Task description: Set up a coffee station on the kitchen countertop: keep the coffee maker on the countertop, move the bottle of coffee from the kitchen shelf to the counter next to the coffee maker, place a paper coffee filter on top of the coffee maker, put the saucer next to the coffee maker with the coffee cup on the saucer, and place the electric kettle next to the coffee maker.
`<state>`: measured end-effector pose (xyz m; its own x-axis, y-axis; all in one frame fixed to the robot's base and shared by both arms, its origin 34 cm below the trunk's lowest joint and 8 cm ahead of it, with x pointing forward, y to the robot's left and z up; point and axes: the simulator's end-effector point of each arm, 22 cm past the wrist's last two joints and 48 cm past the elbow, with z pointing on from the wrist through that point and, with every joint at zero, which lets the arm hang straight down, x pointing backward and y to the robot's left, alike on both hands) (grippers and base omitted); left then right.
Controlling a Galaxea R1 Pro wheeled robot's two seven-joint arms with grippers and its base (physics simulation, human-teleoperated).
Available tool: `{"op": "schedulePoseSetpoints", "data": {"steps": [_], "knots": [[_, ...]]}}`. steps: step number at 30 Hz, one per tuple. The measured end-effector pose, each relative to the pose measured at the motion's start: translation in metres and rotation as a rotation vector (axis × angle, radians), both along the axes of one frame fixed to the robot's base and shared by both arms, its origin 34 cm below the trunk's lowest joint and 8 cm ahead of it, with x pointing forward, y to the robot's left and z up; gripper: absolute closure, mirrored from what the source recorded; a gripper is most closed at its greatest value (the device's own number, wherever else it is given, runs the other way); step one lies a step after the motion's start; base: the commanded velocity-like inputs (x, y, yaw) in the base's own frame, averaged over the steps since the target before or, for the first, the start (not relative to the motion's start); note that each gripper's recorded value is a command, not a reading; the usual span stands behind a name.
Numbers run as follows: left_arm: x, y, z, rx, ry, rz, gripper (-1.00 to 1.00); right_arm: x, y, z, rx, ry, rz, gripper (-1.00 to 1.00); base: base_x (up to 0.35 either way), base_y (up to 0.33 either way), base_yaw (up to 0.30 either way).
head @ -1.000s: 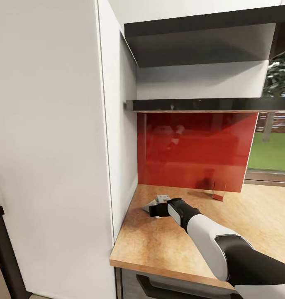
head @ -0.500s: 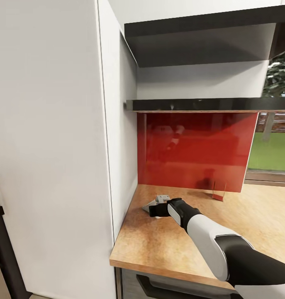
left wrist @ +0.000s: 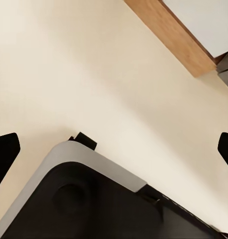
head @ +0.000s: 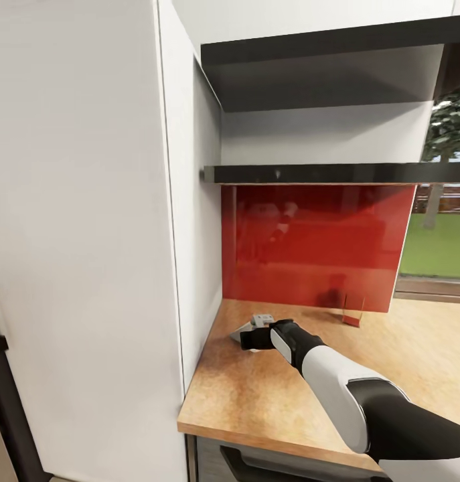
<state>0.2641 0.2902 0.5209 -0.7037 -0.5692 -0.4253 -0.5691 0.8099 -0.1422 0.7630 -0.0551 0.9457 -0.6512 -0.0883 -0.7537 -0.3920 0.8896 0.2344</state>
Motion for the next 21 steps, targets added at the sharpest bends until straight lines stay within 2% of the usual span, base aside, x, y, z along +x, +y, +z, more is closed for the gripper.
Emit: {"op": "schedulePoseSetpoints", "data": {"steps": [11, 19, 21], "knots": [[-0.001, 0.0, 0.016, 0.0, -0.001, -0.001, -1.0, -0.002, 0.008, 0.023, 0.027, -0.008, 0.031, 1.0, 0.0, 0.0, 0.0], [-0.001, 0.0, 0.027, 0.002, -0.003, -0.001, -1.0, -0.009, 0.016, 0.037, 0.059, 0.02, 0.061, 1.0, 0.0, 0.0, 0.0], [-0.001, 0.001, 0.03, 0.004, -0.005, -0.001, -1.0, -0.007, 0.018, 0.051, 0.07, 0.02, 0.065, 1.0, 0.0, 0.0, 0.0]]}}
